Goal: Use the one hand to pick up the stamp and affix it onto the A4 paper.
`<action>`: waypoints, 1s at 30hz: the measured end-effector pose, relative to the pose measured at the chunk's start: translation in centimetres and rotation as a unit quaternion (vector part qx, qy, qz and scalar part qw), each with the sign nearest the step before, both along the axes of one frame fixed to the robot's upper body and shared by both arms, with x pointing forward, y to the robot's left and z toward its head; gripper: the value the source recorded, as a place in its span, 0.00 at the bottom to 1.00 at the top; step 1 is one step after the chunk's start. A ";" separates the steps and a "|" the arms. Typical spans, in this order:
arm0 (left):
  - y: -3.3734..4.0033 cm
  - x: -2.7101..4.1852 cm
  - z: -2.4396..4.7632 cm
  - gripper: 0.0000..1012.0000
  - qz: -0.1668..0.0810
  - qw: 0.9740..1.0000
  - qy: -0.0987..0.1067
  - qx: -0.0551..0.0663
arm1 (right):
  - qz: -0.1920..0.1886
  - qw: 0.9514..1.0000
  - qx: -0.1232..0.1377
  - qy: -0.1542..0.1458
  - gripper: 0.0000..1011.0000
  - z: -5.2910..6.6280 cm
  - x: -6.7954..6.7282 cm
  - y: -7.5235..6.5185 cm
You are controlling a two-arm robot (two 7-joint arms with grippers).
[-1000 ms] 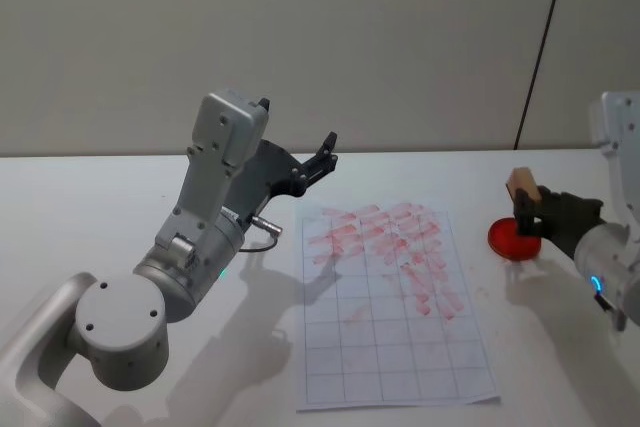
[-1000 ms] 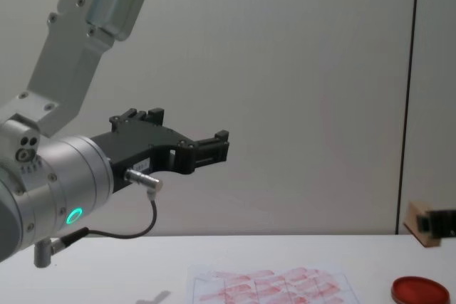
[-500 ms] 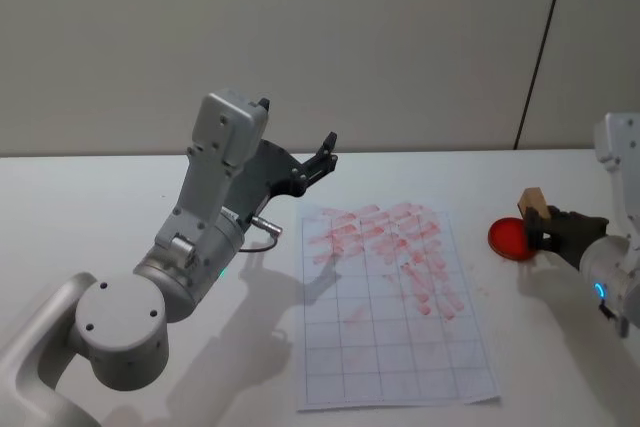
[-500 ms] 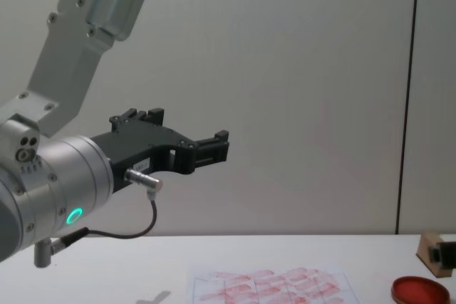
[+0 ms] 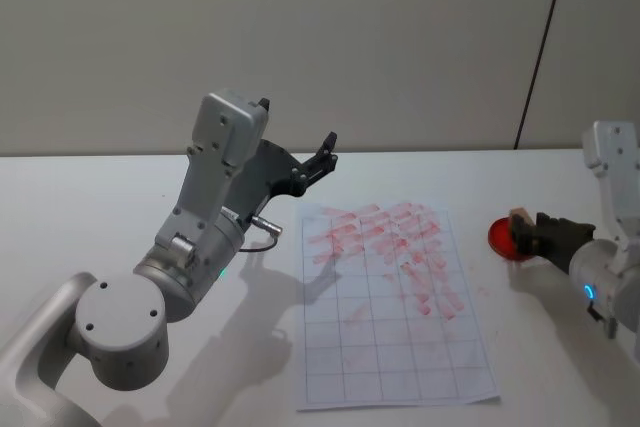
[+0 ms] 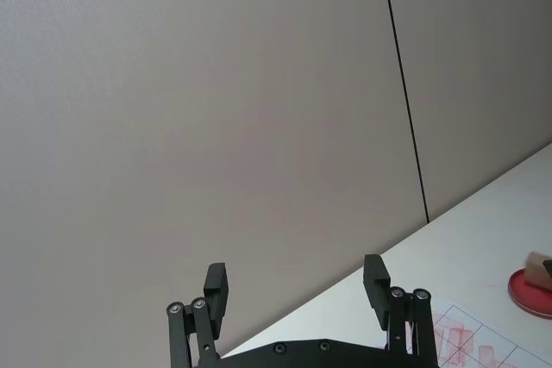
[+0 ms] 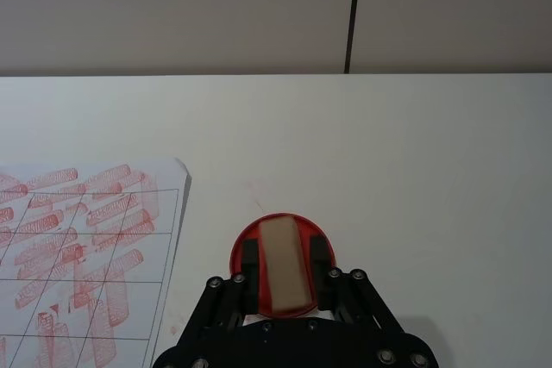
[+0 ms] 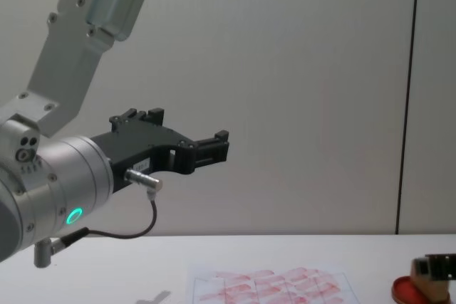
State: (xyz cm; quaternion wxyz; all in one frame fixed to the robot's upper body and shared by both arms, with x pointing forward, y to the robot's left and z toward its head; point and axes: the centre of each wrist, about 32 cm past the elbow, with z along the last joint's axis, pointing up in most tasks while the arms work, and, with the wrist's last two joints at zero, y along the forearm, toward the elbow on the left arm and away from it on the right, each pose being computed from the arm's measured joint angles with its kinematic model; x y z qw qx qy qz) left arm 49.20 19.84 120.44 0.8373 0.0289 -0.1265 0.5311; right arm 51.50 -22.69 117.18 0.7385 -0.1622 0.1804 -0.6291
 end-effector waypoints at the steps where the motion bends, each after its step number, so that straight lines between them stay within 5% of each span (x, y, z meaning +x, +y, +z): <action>1: 0.00 0.00 0.00 0.99 0.000 1.000 0.000 0.000 | 0.000 1.000 0.001 0.001 0.29 -0.1 0.0 0.0; 12: 0.00 0.00 0.00 0.99 0.000 1.000 0.000 0.000 | 0.005 1.000 0.009 -0.011 0.66 -0.2 0.2 0.1; 22: 0.00 0.00 0.00 0.99 0.000 1.000 0.000 0.000 | 0.009 0.998 0.011 -0.067 0.95 0.7 -0.4 0.0; 30: 0.00 0.00 0.00 0.99 0.000 1.000 0.000 0.000 | 0.013 0.993 0.003 -0.119 0.99 1.3 -1.2 -0.4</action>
